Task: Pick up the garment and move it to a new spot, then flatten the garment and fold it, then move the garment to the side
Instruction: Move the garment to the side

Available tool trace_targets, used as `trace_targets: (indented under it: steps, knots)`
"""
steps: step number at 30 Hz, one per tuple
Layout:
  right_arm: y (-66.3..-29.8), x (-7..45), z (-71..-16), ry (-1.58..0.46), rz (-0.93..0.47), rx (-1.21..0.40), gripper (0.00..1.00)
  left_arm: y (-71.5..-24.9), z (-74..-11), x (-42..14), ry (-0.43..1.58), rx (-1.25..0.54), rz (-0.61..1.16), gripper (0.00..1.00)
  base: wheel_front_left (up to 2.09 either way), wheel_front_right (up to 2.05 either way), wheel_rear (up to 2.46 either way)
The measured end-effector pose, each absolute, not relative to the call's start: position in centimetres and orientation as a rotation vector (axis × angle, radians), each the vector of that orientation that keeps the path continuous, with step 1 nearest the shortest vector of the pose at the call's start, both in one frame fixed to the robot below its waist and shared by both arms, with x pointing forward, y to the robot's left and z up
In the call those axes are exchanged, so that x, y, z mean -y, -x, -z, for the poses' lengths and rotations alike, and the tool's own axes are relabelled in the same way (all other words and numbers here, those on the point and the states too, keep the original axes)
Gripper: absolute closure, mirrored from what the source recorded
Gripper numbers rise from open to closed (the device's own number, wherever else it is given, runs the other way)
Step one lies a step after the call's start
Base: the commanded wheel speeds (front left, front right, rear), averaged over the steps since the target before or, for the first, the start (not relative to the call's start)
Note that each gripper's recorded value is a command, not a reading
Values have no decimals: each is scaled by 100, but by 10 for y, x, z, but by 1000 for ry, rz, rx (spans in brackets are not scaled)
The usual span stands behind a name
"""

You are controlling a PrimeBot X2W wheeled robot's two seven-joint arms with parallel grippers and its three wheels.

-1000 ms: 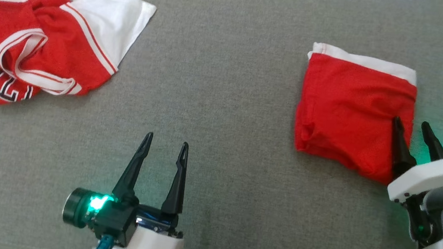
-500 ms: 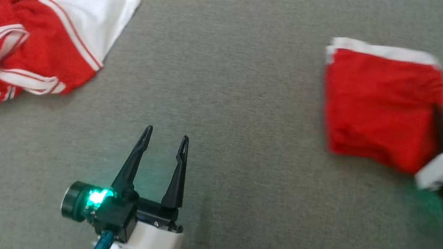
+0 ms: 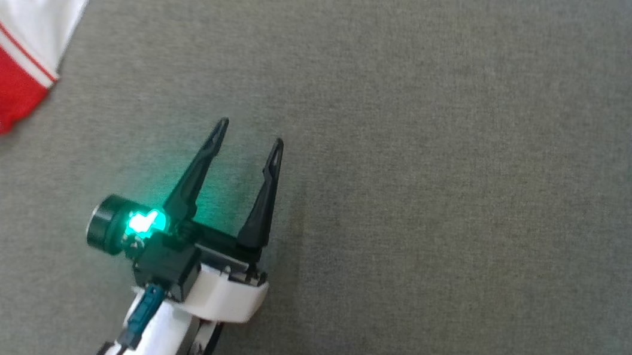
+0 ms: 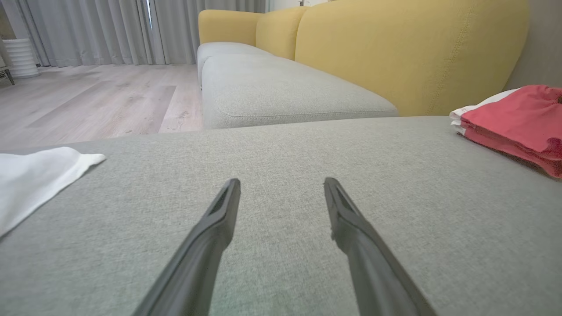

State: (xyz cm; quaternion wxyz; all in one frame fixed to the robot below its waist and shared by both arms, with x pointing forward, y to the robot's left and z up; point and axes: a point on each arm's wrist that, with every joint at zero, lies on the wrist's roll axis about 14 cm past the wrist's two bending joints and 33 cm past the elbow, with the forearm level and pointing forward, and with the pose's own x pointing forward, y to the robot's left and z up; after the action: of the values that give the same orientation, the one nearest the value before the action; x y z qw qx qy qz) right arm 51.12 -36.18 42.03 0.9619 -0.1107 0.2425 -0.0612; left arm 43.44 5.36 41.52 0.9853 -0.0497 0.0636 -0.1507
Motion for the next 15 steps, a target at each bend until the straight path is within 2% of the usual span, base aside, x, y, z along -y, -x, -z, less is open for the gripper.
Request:
trace_targets:
  steps: [1, 2, 3, 8, 11, 15]
  knots:
    - [-513, 369, -421, 241, 139, -492, 73, -438, -412, -52, 102, -131, 307, 0, 0, 0, 0]
    - [-515, 376, -422, 261, 153, -493, 6, -441, -409, -51, 101, -133, 310, 0, 0, 0, 0]
    - [-516, 382, -424, 278, 171, -490, 0, -443, -407, -50, 103, -136, 315, 0, 0, 0, 0]
    - [-522, 395, -446, 361, 222, -405, 0, -445, -408, -48, 102, -133, 323, 0, 0, 0, 0]
    - [-525, 364, -451, 323, 178, -341, 0, -442, -422, -49, 106, -104, 319, 0, 0, 0, 0]
    - [-515, 293, -445, 223, 49, -293, 0, -431, -444, -56, 96, -64, 295, 0, 0, 0, 0]
